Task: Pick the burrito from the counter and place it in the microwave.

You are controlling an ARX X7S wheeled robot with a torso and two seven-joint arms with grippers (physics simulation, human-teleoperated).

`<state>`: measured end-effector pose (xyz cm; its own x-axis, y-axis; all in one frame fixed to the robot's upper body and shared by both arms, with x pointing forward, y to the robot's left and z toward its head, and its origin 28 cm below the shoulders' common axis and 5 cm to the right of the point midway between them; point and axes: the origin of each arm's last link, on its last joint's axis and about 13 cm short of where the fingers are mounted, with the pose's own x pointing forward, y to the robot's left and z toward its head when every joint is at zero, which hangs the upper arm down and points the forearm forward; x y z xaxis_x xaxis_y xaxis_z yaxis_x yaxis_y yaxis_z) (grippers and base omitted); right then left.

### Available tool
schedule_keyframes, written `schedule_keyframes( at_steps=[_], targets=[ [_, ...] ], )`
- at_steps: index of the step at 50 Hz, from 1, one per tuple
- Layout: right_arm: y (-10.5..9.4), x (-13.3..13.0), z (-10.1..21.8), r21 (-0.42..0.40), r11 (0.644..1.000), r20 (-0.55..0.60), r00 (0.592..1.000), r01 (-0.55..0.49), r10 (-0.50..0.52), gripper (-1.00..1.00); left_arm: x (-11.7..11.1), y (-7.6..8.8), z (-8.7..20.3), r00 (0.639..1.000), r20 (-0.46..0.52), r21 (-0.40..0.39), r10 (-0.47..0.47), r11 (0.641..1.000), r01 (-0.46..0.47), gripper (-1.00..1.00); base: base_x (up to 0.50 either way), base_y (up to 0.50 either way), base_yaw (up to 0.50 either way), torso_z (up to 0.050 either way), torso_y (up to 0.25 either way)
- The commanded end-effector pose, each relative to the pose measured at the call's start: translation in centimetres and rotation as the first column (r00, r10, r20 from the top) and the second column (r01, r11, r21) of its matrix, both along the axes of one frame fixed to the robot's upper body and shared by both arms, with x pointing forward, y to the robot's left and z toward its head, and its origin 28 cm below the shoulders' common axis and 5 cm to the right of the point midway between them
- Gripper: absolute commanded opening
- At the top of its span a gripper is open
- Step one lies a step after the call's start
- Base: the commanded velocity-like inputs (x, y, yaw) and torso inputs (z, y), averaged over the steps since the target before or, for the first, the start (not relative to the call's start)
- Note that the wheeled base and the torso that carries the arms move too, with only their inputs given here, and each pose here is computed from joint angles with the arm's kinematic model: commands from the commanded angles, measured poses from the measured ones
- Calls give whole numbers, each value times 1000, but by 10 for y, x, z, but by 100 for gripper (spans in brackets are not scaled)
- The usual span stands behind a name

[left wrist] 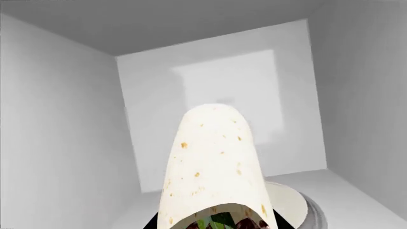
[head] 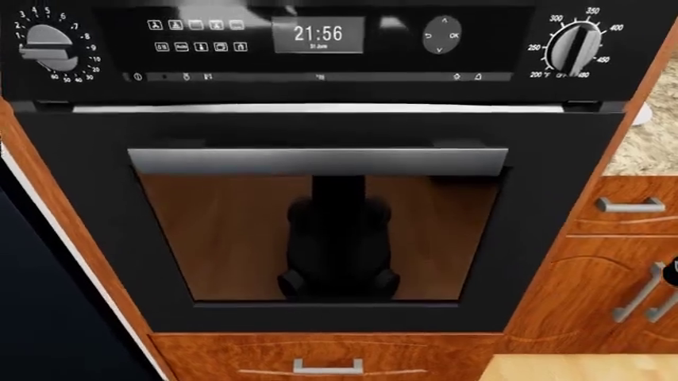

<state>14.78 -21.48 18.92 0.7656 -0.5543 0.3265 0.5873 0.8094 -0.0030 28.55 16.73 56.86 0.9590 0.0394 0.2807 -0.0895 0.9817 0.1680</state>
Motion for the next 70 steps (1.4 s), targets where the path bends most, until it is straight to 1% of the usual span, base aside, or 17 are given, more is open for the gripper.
schedule_keyframes(
  at_steps=[1, 25, 36, 40, 46, 53, 59, 66, 67, 70],
  targets=[
    [0, 0, -1, 2, 1000, 0, 1000, 0, 0, 100, -2, -1, 1, 1000, 10, 3, 2, 1000, -2, -100, 441, 0, 0, 0, 0],
    [0, 0, -1, 1, 1000, 1, 1000, 2, -2, 100, -3, -2, 2, 1000, 14, 4, 4, 1000, -4, -100, 439, 0, 0, 0, 1],
    [0, -1, -1, 5, 1000, 11, 1000, -5, 5, 100, 0, 0, 1, 1000, 7, -4, 10, 1000, -10, -100, 17, 0, 0, 0, 1],
    [0, -1, -3, 6, 1000, 8, 1000, -5, 5, 100, 8, 4, -3, 1000, -5, -22, 24, 999, -24, -100, 0, 0, 0, 0, 0],
    [0, 1, -7, 10, 1000, -1, 1000, -7, 7, 100, 27, 8, -16, 998, -51, -64, 37, 997, -40, -100, 0, 0, 0, 0, 0],
    [-1, 3, -12, 16, 1000, -12, 1000, -8, 8, 100, 45, 8, -36, 993, -107, -75, 48, 996, -57, -100, 0, 0, 0, 0, 1],
    [0, 3, -13, 17, 1000, -14, 1000, -10, 10, 100, 51, 6, -44, 990, -130, -63, 51, 996, -59, -100, 0, 0, 0, 0, 0],
    [1, 3, -13, 18, 1000, -14, 1000, -11, 11, 100, 52, 6, -47, 989, -140, -60, 58, 996, -66, -100, 0, 0, 0, 0, 0],
    [1, 3, -13, 18, 1000, -15, 1000, -12, 12, 100, 52, 6, -46, 989, -139, -58, 53, 996, -62, 100, 0, 0, 0, 0, 0],
    [1, 4, -13, 19, 1000, -16, 1000, -13, 13, 100, 51, 6, -45, 989, -136, -56, 55, 996, -63, 100, 0, 0, 0, 0, 0]
  ],
)
